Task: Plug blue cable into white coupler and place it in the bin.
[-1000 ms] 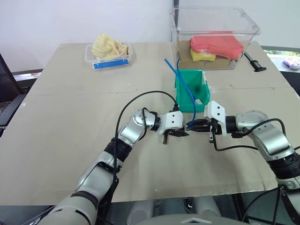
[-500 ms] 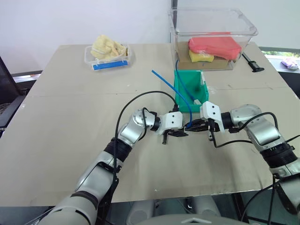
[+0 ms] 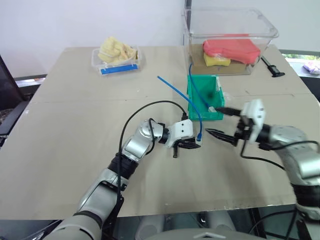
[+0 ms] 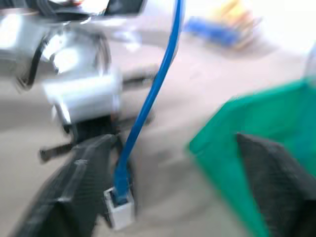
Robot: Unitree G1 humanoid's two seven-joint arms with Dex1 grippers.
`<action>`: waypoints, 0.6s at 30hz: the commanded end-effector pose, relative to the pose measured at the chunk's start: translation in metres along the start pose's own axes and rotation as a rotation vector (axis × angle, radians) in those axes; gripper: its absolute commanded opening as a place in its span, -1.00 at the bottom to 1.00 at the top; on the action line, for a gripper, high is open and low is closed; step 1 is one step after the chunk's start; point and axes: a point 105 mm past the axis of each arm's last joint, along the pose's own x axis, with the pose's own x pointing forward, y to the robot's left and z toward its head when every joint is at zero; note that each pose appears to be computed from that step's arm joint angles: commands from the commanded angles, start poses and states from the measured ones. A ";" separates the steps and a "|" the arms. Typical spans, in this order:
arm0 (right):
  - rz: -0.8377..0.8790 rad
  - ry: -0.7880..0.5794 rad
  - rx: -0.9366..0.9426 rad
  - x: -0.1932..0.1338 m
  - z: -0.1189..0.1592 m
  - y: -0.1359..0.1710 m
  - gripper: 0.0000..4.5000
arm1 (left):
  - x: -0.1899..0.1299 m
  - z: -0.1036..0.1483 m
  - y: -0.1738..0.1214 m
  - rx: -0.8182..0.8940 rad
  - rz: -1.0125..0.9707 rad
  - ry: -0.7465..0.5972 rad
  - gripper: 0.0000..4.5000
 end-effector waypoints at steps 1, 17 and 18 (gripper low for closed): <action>-0.081 0.018 0.021 -0.020 0.004 0.025 0.87 | -0.012 0.023 0.005 -0.079 0.053 -0.097 -0.84; -0.601 0.113 0.055 -0.064 -0.022 0.045 0.87 | -0.014 0.118 0.102 -0.748 0.356 -0.296 -0.84; -0.610 0.111 0.055 -0.064 -0.023 0.044 0.87 | -0.010 0.116 0.107 -0.764 0.376 -0.269 -0.84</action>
